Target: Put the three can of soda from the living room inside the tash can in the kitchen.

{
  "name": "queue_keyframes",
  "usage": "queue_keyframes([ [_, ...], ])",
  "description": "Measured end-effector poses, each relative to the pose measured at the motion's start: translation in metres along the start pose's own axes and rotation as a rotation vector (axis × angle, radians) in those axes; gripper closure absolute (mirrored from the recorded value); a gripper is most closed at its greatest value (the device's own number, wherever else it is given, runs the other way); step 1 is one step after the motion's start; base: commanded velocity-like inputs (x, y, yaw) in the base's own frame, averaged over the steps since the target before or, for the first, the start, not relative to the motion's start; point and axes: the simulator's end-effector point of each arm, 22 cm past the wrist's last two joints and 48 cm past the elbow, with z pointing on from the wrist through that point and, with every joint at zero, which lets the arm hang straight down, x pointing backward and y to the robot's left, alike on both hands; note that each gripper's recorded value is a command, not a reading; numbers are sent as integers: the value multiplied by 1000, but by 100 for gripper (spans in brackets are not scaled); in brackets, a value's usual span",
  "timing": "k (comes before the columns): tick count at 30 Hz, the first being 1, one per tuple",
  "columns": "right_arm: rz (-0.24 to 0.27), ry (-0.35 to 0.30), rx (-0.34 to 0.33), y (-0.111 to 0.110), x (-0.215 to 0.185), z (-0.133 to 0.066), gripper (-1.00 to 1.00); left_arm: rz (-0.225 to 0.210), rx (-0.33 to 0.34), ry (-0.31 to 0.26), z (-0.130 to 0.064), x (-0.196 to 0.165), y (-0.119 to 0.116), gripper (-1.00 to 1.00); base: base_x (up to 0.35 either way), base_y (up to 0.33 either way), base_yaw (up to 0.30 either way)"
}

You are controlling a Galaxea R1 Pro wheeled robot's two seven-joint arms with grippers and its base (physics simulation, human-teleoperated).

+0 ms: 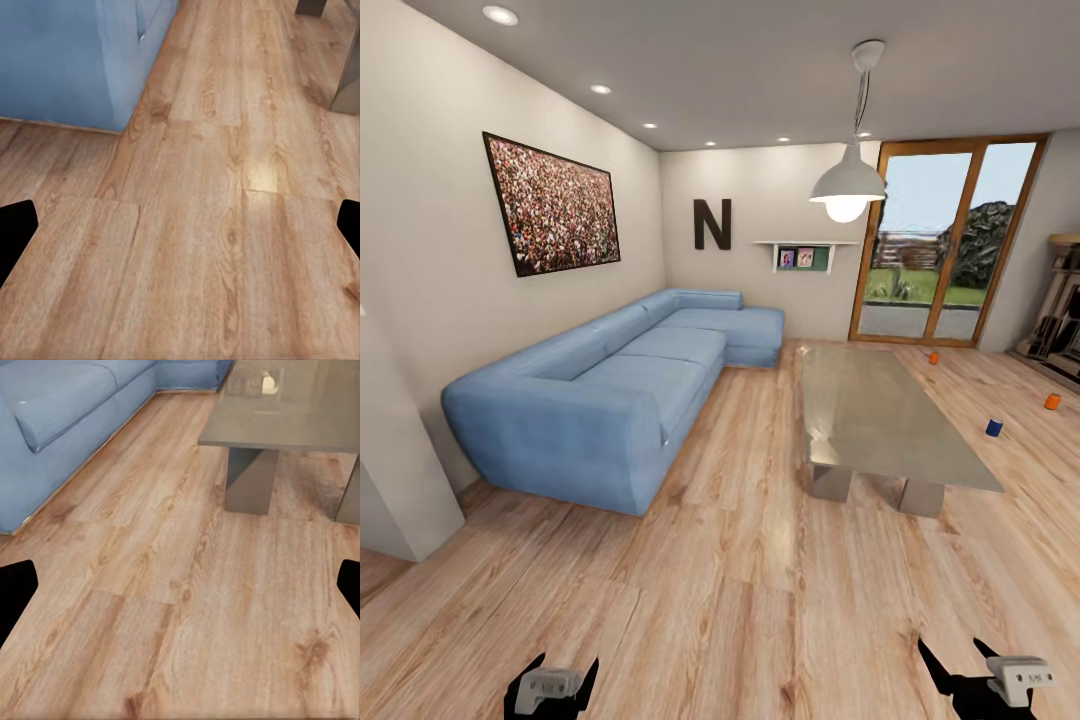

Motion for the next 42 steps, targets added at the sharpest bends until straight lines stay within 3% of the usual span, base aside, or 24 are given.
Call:
queue_keyframes([
  [14, 11, 11, 1, 1, 7, 0, -100, 2, 3, 1, 0, 1, -1, -100, 0, 47, -48],
  [31, 21, 21, 3, 0, 12, -1, -100, 7, 5, 5, 0, 2, -1, -100, -17, 61, -236],
  [42, 21, 23, 3, 0, 13, -1, -100, 8, 11, 28, -1, 12, -3, -100, -138, 237, -251],
])
